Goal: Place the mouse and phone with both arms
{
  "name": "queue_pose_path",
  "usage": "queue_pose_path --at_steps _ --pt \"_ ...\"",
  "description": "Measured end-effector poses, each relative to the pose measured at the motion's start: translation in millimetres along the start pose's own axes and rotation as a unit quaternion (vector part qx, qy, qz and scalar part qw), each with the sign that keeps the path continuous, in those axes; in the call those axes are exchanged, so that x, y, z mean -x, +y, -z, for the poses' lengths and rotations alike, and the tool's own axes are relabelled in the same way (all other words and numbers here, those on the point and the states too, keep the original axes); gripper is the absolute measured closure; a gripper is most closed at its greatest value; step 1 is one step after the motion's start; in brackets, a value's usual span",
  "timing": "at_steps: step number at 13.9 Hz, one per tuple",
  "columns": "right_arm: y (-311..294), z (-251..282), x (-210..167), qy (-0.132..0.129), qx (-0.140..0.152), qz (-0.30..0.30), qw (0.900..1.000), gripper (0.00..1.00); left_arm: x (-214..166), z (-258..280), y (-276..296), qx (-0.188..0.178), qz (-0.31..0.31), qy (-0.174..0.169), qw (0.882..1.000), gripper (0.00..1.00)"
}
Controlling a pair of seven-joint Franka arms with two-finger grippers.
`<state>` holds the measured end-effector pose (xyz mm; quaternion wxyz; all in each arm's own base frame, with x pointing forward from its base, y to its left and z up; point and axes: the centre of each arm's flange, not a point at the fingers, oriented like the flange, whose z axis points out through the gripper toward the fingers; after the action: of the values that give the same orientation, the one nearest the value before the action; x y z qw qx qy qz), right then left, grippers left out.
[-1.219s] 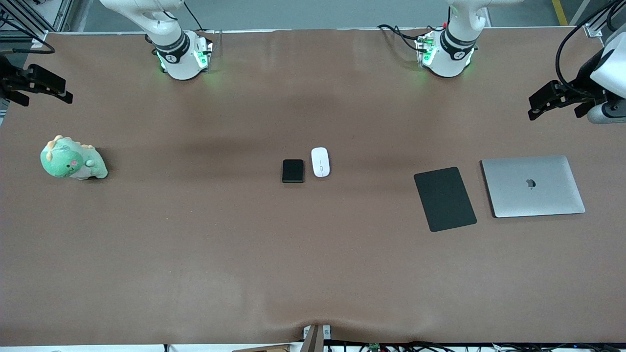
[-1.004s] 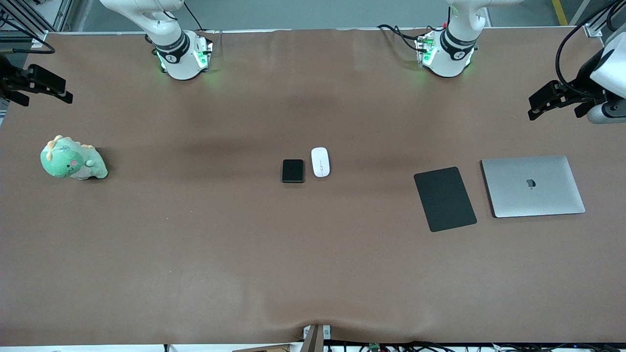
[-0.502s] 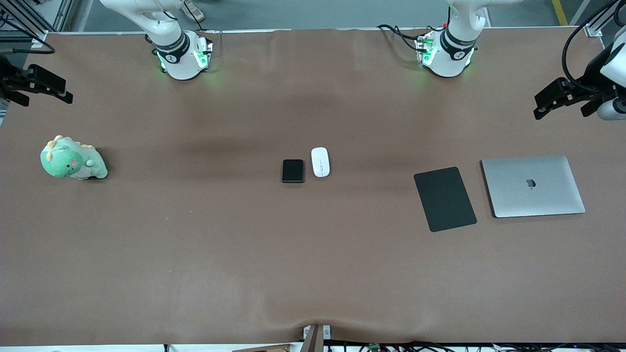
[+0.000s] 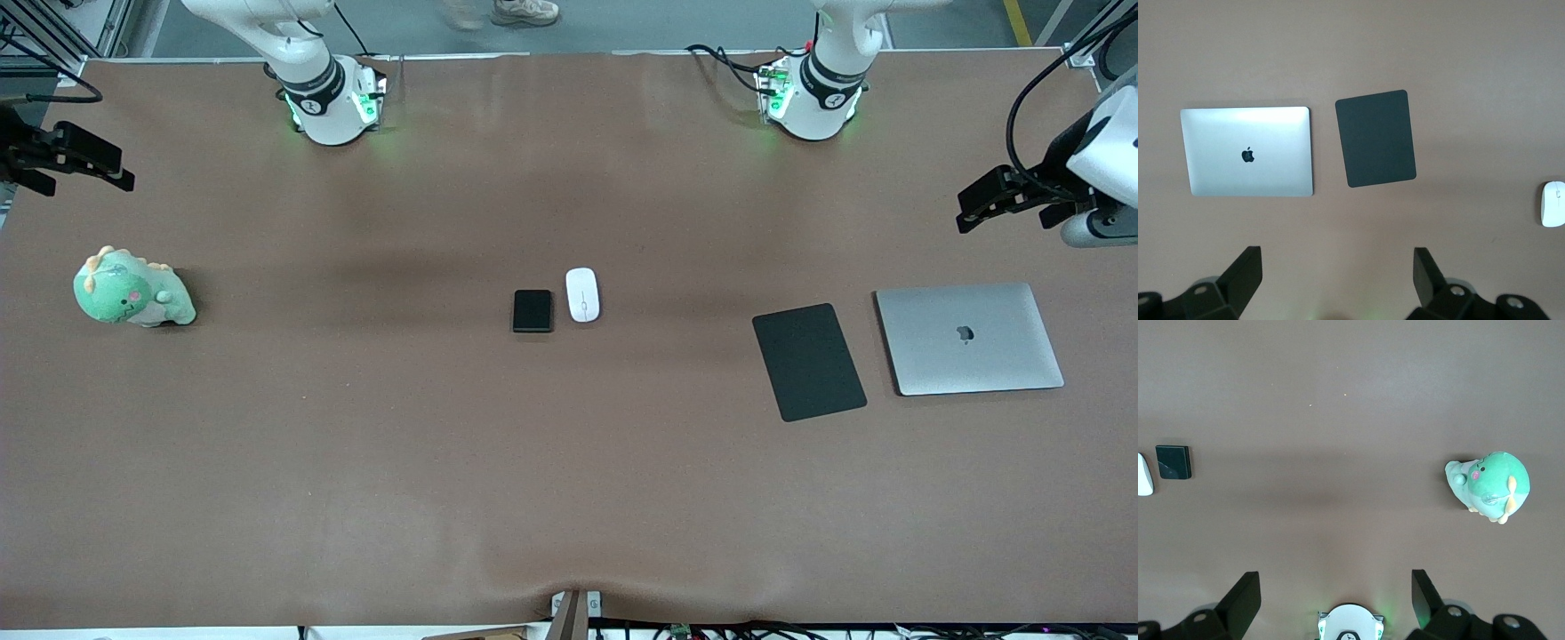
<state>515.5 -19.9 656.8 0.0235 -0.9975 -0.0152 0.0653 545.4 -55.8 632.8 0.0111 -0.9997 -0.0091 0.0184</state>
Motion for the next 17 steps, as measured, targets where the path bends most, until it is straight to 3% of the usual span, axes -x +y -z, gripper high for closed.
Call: queue_pose_path --at_steps 8,17 --pt "0.2 -4.0 -4.2 -0.004 0.000 0.000 1.000 0.00 0.0 -65.5 65.2 -0.007 -0.016 -0.028 0.999 0.00" --pt "0.3 -3.8 -4.2 -0.004 0.000 0.000 1.000 0.00 36.7 -169.1 219.2 0.008 0.026 -0.011 1.000 0.00"
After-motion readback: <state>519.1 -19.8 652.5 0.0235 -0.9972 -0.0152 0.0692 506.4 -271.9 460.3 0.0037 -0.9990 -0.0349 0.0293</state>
